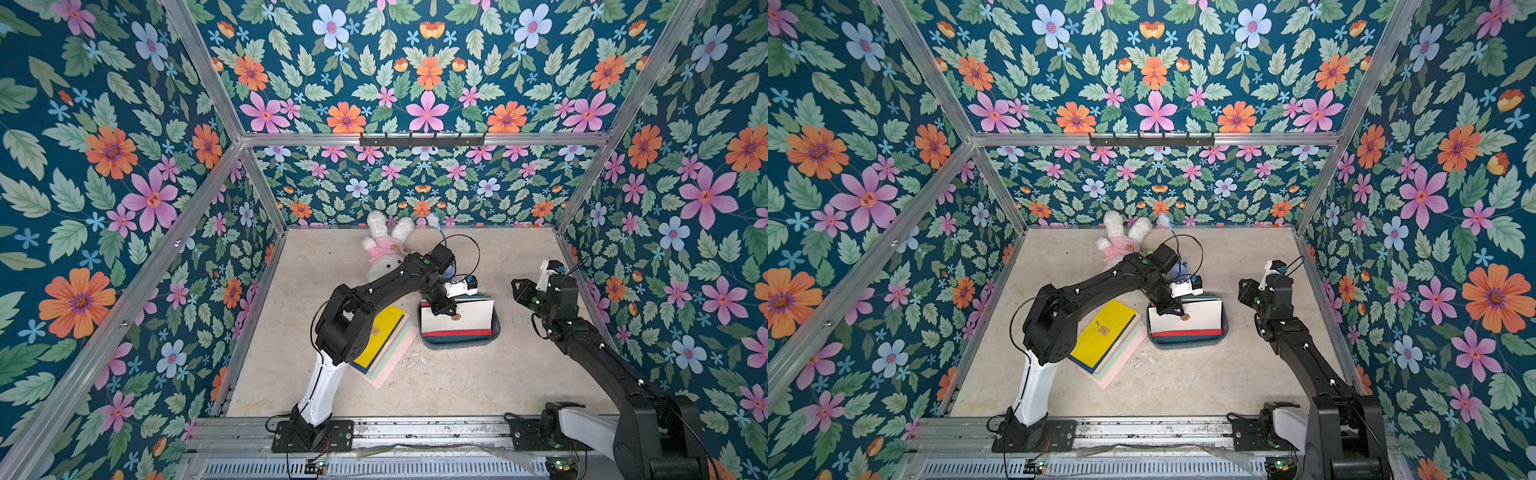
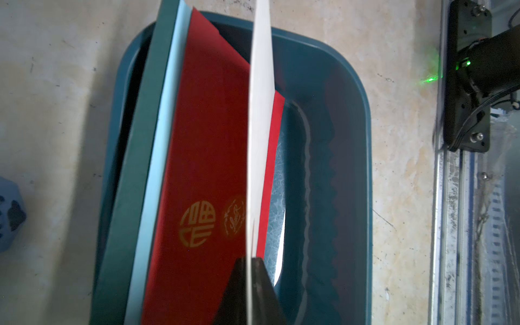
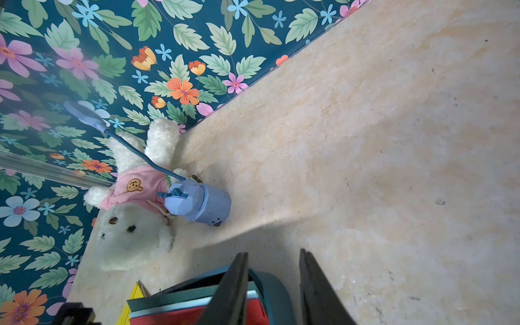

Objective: Put the sealed envelopes into the storage box
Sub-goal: Place the envelope in the storage box, then pick up the envelope from the center of the board.

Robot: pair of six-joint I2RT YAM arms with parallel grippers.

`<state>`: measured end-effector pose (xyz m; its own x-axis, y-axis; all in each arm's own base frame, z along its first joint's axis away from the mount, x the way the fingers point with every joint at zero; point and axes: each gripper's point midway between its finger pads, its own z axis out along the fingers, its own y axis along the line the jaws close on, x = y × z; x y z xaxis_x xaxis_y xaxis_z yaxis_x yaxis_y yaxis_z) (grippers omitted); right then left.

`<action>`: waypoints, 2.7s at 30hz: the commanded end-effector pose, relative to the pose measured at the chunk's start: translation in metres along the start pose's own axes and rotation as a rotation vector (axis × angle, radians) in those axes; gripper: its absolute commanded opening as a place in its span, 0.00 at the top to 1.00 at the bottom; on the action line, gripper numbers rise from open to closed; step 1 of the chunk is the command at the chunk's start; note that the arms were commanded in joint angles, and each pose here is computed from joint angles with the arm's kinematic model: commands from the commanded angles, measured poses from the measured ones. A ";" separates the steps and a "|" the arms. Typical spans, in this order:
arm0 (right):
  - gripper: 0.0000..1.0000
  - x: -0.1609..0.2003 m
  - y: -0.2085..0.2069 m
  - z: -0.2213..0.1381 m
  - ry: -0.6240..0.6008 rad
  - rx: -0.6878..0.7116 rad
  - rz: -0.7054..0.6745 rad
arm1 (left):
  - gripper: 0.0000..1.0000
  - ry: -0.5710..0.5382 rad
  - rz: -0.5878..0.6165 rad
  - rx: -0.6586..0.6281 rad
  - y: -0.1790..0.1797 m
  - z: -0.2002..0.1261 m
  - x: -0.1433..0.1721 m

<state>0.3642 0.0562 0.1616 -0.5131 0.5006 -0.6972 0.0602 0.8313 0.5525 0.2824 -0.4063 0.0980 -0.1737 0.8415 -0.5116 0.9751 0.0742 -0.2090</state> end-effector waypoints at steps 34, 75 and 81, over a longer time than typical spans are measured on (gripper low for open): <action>0.56 0.189 0.257 0.015 0.532 -0.344 0.036 | 0.68 -0.687 -1.286 -0.637 0.096 -0.143 0.238; 0.54 0.306 0.240 0.055 0.766 -0.101 0.086 | 0.75 -0.522 -1.384 -0.540 0.079 -0.086 0.276; 0.54 0.311 0.242 0.059 0.780 -0.106 0.087 | 0.75 -0.518 -1.387 -0.528 0.080 -0.083 0.276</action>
<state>0.2694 0.4268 0.0547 -0.9642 0.2202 -0.1477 0.0677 0.7431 0.6658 0.3387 -0.1276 0.0256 -0.8198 -0.3161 -0.4775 -0.0248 0.8527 -0.5219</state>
